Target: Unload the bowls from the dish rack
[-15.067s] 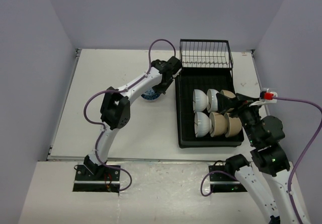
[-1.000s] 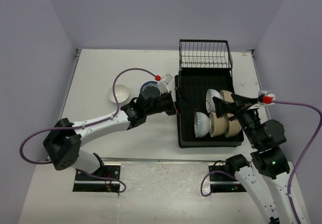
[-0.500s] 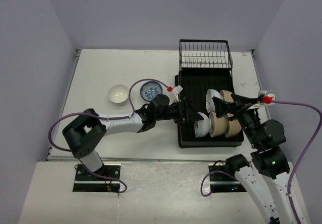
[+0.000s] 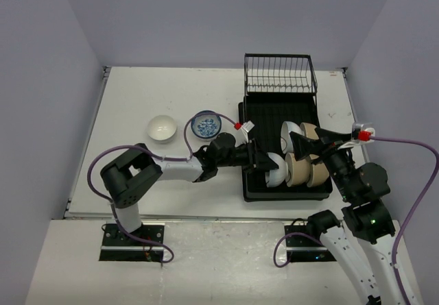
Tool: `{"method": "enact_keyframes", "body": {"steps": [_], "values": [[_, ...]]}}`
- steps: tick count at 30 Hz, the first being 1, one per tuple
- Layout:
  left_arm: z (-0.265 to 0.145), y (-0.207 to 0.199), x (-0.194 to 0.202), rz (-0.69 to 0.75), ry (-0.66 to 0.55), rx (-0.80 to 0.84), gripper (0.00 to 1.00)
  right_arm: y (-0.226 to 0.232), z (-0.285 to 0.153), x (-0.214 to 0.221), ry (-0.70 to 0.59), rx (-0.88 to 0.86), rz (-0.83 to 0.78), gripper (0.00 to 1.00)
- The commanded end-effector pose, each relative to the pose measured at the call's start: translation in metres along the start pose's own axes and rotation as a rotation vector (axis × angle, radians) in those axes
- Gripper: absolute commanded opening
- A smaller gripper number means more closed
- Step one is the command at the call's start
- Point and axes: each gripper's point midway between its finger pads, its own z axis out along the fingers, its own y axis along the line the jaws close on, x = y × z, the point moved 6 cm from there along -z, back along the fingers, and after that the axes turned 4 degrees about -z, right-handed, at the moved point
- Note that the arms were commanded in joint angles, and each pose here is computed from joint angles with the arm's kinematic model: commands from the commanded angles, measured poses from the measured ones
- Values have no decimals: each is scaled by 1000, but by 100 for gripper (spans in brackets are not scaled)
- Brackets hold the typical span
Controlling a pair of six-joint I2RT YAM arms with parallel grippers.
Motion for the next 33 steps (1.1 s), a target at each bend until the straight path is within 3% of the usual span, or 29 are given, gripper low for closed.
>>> {"method": "enact_keyframes", "body": {"steps": [1, 14, 24, 33], "values": [[9, -14, 2, 17, 27, 97, 39, 0, 1, -7, -18, 9, -11, 99], [13, -13, 3, 27, 27, 118, 0, 0, 2, -7, -15, 10, -13, 99], [4, -30, 1, 61, -2, 215, 0, 2, 3, -6, -7, -10, -16, 99], [0, -41, 7, 40, 18, 462, 0, 2, 2, -6, -7, -10, -18, 99]]}}
